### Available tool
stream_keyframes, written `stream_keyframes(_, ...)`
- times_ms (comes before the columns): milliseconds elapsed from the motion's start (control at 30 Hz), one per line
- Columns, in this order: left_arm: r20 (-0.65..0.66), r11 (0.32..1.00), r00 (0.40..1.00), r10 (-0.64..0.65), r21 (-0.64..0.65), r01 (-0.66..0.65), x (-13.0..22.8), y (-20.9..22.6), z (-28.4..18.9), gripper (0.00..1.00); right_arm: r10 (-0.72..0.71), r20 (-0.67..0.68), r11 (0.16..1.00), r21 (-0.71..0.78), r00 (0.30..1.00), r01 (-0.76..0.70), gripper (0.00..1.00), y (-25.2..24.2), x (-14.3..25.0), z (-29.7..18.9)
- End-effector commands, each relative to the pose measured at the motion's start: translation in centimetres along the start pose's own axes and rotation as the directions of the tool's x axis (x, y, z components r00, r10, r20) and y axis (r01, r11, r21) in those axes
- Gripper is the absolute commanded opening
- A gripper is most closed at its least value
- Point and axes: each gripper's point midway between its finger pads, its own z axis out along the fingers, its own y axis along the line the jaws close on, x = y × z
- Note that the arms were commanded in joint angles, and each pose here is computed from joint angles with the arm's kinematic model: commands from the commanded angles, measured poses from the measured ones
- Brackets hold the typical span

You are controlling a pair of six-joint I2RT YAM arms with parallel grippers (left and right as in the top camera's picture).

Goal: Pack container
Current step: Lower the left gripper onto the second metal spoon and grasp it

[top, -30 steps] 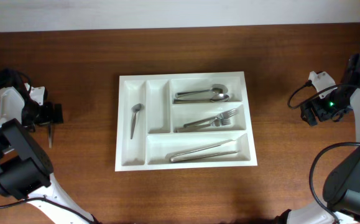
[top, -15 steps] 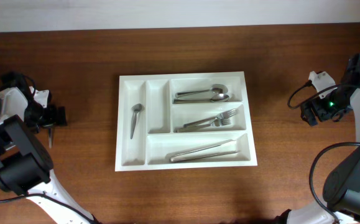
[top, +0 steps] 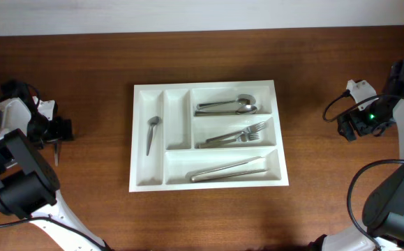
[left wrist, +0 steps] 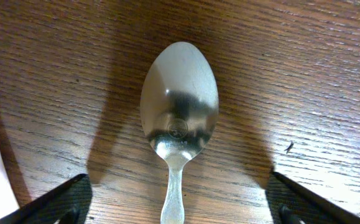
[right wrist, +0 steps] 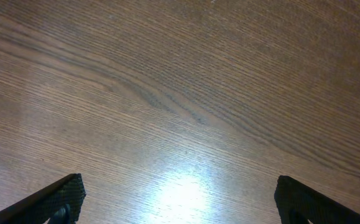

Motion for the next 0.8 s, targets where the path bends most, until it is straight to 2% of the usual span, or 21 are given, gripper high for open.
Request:
stream_keyframes(0,-0.008,1.0,1.0,0.018,-0.001,-0.018,0.11,-0.04,0.45,0.74,-0.006,0.006,1.0,-0.017,1.0,0.006,0.99,0.33,-0.04,0.21)
stream_keyframes(133,-0.008,1.0,1.0,0.018,-0.001,-0.018,0.1,-0.03,0.43,0.64,-0.006,0.006,1.0,-0.017,1.0,0.006,0.99,0.34,-0.04,0.21)
stream_keyframes(233,-0.008,1.0,1.0,0.018,-0.001,-0.018,0.11,-0.04,0.45,0.5,-0.006,0.006,1.0,-0.017,1.0,0.006,0.99,0.34,-0.04,0.21)
stream_keyframes(400,-0.008,1.0,1.0,0.017,-0.001,-0.017,0.11,-0.04,0.45,0.34,-0.006,0.006,1.0,-0.017,1.0,0.006,0.99,0.33,-0.04,0.21)
stream_keyframes(767,-0.008,1.0,1.0,0.008,-0.004,-0.008,-0.02,0.08,0.09,0.19,-0.006,0.006,1.0,-0.017,1.0,0.006,0.99,0.34,-0.04,0.21)
